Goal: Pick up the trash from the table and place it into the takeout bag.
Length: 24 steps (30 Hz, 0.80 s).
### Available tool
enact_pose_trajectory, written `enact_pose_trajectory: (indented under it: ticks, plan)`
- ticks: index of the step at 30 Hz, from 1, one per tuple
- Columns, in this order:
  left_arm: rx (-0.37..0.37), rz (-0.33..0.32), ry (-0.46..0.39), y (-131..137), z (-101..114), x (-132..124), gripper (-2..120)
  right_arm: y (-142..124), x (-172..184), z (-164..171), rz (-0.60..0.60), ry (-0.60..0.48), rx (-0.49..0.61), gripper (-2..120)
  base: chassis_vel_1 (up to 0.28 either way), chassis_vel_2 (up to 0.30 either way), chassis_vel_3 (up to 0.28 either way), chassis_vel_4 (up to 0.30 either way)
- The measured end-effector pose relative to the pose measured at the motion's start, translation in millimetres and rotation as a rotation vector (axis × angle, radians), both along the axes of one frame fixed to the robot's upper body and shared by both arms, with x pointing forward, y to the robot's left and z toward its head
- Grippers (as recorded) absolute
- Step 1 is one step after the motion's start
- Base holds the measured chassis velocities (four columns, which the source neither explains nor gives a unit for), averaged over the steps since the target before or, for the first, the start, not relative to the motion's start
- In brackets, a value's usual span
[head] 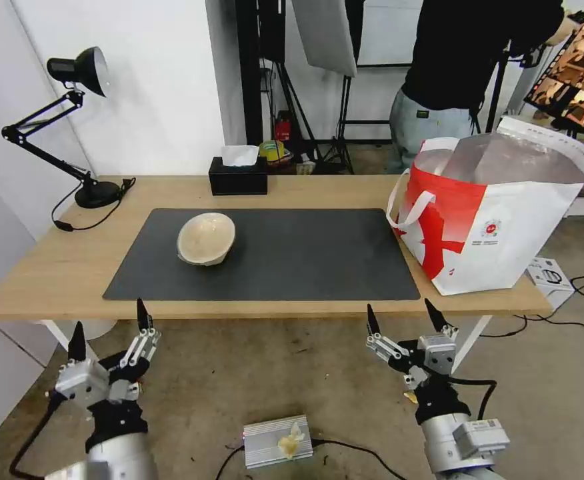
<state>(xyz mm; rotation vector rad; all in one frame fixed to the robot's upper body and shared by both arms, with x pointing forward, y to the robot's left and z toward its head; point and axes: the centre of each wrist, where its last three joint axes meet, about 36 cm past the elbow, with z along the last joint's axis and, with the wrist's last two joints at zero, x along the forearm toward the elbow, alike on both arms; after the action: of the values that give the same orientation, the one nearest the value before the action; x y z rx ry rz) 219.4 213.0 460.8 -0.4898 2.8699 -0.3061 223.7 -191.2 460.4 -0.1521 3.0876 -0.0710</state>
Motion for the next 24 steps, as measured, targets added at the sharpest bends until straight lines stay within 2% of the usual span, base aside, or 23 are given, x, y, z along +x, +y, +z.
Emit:
enact_pose_trajectory:
  ticks: [9,16,24]
  plan:
    - [-0.025,-0.018,0.011,7.6,8.5,7.2,100,2.1,-2.3,-2.5,0.006,-0.005,-0.021,100,0.000,0.000,0.000,0.000]
    - [-0.073,-0.036,0.019,7.5,14.8,10.7,100,2.1,-2.2,-2.6,0.006,-0.005,-0.022,100,0.000,0.000,0.000,0.000]
    - [-0.221,-0.121,0.043,14.7,36.4,29.0,100,2.1,-2.1,-2.5,0.006,-0.005,-0.022,100,0.000,0.000,0.000,0.000]
